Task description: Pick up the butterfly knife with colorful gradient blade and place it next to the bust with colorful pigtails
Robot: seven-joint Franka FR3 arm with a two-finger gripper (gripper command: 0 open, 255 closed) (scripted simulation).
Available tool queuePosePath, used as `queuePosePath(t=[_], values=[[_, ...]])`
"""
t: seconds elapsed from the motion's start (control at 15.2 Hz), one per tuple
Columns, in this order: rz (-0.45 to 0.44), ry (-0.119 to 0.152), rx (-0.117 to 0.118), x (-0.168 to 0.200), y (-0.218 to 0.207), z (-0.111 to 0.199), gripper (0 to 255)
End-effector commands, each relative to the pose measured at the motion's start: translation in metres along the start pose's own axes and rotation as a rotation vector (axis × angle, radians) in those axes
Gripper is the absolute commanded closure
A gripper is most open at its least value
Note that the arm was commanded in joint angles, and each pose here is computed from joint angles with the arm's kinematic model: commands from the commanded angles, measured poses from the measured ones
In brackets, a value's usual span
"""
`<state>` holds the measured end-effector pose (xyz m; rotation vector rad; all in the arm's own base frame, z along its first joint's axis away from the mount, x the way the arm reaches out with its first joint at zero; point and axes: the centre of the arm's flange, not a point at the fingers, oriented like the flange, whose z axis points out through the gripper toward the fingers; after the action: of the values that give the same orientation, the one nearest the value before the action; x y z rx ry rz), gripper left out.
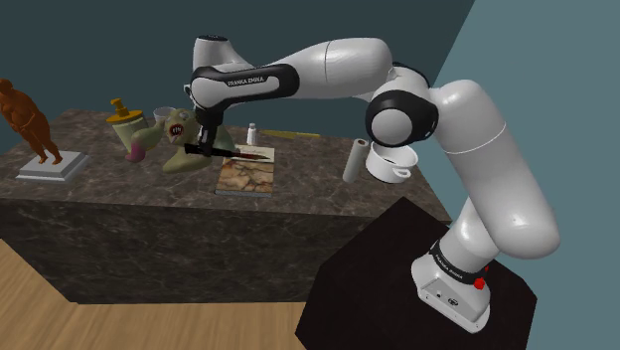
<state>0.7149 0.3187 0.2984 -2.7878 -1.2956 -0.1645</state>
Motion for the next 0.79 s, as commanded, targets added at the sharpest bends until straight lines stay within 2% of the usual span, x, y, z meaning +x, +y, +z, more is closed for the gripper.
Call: queuePosePath(t=[0.0,0.73], values=[[0.000,0.000,0.000,0.000,0.000,0.011,255],[0.000,0.000,0.000,-0.007,0.001,0.069,255]])
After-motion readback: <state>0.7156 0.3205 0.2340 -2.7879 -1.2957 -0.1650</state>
